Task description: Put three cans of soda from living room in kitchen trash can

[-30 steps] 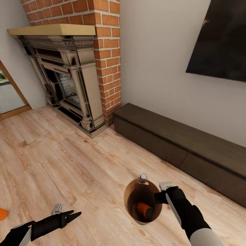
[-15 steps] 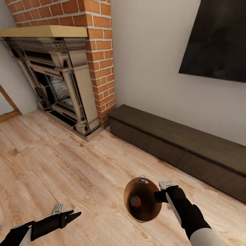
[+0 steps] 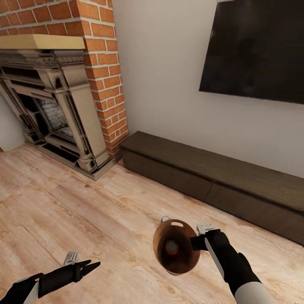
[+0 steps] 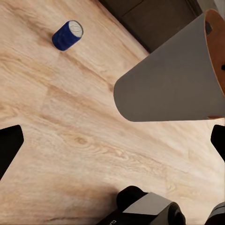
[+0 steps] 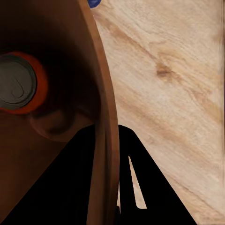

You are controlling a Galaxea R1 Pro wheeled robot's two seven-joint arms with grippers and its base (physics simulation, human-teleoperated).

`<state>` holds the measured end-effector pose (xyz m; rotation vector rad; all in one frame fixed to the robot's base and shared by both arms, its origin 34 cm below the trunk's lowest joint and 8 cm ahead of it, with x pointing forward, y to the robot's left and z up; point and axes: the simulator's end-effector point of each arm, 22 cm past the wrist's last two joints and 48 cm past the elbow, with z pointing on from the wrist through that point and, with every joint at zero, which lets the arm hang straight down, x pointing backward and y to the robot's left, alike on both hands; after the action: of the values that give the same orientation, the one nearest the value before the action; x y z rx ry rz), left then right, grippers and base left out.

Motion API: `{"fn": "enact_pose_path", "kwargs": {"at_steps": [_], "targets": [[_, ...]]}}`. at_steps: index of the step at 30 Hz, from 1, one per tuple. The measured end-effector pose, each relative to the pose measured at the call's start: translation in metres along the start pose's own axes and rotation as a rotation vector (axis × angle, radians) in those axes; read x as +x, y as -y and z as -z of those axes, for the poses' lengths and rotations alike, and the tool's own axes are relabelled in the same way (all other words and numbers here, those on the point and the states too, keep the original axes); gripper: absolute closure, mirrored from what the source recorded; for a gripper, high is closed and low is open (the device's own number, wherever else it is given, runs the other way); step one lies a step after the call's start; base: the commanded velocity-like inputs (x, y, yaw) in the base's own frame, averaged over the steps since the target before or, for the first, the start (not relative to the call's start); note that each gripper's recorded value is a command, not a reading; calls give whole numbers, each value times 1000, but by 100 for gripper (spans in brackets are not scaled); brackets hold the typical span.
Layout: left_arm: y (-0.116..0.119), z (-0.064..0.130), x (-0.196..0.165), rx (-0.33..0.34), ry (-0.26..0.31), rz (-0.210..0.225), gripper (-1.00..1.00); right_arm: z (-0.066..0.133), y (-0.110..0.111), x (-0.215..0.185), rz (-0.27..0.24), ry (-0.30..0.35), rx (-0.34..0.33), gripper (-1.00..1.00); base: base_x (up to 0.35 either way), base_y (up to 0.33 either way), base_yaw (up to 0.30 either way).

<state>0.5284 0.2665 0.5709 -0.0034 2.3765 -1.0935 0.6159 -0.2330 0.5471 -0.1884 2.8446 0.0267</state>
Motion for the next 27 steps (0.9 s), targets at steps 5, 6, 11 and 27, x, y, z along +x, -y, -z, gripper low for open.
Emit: {"fn": "enact_pose_path", "kwargs": {"at_steps": [5,6,11,27], "targets": [[1,0,-2,-1,3,-3,-100,2,0,-2,0,5,1,100,0,0,-232],[1,1,-2,-1,3,-4,-100,2,0,-2,0,6,0,100,0,0,-232],[2,1,-4,0,7,-7,-100,4,0,-4,1,10,1,100,0,0,-232],[5,3,-9,2,16,-17,-100,10,1,-9,1,25,3,100,0,0,-232]]}}
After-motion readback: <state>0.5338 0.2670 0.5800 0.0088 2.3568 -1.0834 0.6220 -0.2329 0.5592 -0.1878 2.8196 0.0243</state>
